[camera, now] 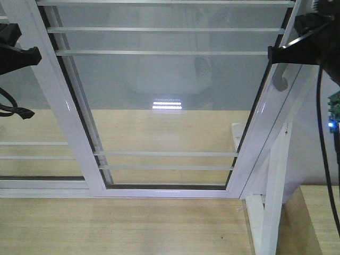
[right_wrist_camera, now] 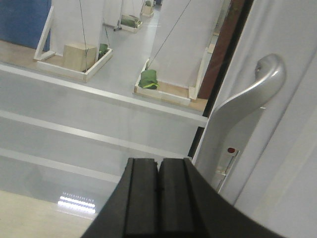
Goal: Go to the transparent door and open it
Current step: 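Raise the right gripper and close it around the silver door handle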
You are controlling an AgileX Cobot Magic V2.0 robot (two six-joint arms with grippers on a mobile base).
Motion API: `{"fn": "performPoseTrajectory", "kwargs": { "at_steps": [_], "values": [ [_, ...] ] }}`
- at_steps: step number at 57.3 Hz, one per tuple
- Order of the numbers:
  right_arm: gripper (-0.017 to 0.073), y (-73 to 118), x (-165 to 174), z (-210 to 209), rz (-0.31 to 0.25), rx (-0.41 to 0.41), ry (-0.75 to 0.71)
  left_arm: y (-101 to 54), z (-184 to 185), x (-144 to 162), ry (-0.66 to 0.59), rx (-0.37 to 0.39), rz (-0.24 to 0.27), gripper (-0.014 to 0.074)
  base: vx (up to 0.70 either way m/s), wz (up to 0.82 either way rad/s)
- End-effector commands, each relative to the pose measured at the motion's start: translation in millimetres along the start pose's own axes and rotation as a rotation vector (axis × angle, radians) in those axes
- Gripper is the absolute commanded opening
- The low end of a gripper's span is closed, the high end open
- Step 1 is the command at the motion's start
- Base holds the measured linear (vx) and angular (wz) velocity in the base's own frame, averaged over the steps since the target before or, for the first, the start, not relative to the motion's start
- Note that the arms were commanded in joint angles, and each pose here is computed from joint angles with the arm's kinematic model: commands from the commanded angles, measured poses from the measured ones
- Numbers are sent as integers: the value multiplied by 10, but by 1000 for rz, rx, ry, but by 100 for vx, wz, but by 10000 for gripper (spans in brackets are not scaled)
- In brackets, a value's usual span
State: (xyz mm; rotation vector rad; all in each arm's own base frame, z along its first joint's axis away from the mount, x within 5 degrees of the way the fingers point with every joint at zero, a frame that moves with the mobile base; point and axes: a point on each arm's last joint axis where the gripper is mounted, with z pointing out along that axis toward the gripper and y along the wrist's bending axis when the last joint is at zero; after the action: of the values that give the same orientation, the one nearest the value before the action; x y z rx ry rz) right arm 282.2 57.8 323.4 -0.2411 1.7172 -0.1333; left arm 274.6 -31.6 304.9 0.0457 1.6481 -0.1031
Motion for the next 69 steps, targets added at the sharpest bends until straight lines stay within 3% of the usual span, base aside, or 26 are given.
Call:
{"fn": "performPoseTrajectory", "kwargs": {
  "at_steps": [1, 19, 41, 52, 60, 69],
  "values": [
    [-6, -54, -160, 130, -12, 61, -60, -16, 33, -195, -131, 2, -25, 3, 0, 0],
    [-6, 11, 46, 369, -19, 80, 3, -16, 51, -165, -114, 2, -24, 3, 0, 0],
    [41, -16, 35, 374, -20, 113, -15, -16, 52, -162, -111, 2, -24, 4, 0, 0],
    [191, -14, 37, 374, -21, 111, -14, -16, 52, -163, -112, 2, -24, 4, 0, 0],
    [379, -17, 35, 374, -14, 114, -15, -16, 52, -163, -112, 2, -24, 4, 0, 0],
    [564, -58, 34, 375, 72, 162, -30, -16, 52, -162, -111, 2, -24, 4, 0, 0]
  ]
}}
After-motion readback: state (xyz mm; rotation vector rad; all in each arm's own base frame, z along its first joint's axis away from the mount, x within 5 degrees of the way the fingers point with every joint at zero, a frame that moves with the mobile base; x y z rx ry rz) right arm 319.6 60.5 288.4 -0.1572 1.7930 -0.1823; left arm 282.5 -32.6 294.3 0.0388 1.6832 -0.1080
